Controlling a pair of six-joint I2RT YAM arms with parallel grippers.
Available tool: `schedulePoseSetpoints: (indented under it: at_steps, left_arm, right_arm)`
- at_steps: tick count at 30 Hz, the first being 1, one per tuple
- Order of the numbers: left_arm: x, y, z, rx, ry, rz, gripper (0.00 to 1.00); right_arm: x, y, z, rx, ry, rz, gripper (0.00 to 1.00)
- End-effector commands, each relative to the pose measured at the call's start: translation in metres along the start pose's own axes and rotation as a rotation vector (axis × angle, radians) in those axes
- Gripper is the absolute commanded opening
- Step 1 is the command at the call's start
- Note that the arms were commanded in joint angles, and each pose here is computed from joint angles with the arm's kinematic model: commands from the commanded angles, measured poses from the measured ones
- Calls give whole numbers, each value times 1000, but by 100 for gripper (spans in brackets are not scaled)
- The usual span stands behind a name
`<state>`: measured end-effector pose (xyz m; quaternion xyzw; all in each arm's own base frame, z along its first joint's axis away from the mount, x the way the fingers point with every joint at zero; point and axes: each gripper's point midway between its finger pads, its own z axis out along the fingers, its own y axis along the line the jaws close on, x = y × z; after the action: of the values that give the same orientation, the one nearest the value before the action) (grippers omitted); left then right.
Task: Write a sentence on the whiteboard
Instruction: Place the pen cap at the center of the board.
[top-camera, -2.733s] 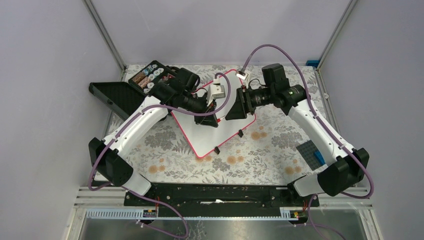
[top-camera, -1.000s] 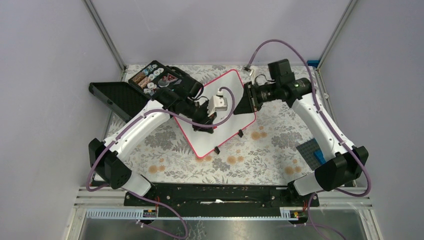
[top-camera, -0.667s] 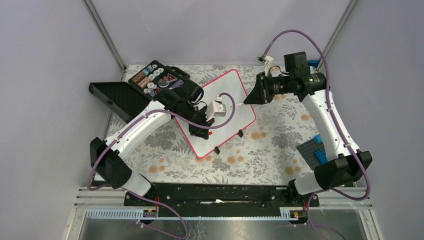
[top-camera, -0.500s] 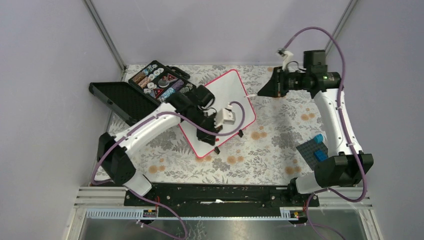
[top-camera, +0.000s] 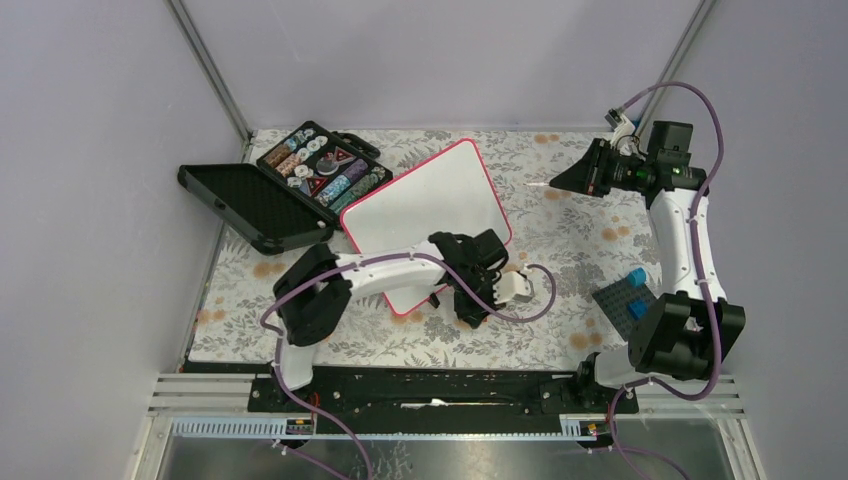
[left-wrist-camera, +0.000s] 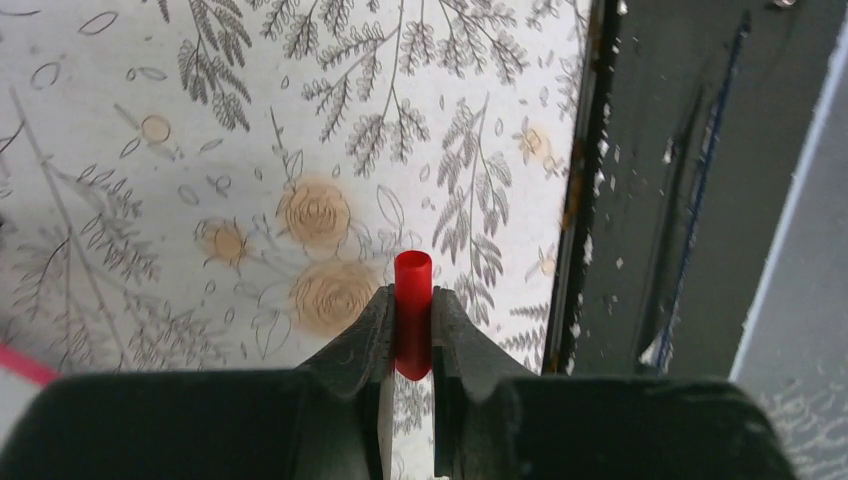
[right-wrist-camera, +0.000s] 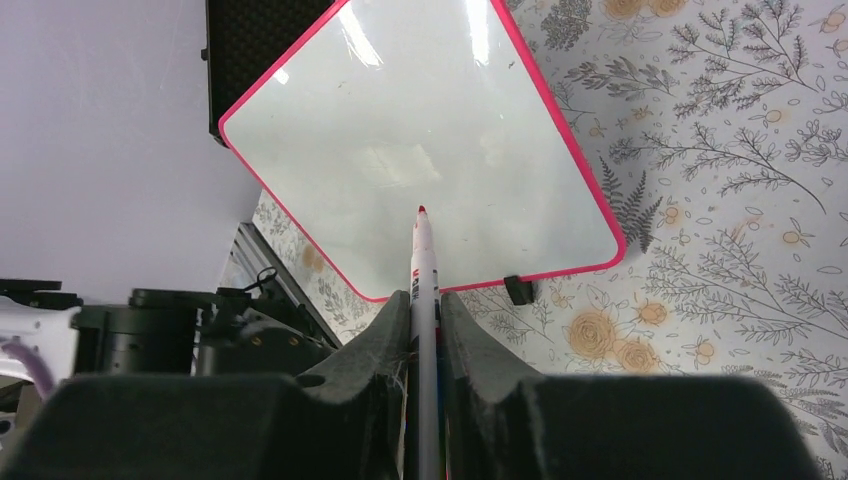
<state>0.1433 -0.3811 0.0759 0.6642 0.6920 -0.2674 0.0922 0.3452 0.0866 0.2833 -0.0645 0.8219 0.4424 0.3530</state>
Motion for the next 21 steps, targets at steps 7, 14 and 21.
schedulePoseSetpoints:
  at_steps: [7, 14, 21]
  left_arm:
    - [-22, 32, 36, -118, -34, -60, 4]
    - [-11, 42, 48, -146, 4, -75, 16]
    - [0, 47, 57, -157, 47, -88, 28]
  right_arm:
    - [-9, 29, -7, -102, -82, -50, 0]
    - [-7, 24, -3, -109, -74, -35, 0]
    - [-7, 21, 0, -129, -61, -19, 0]
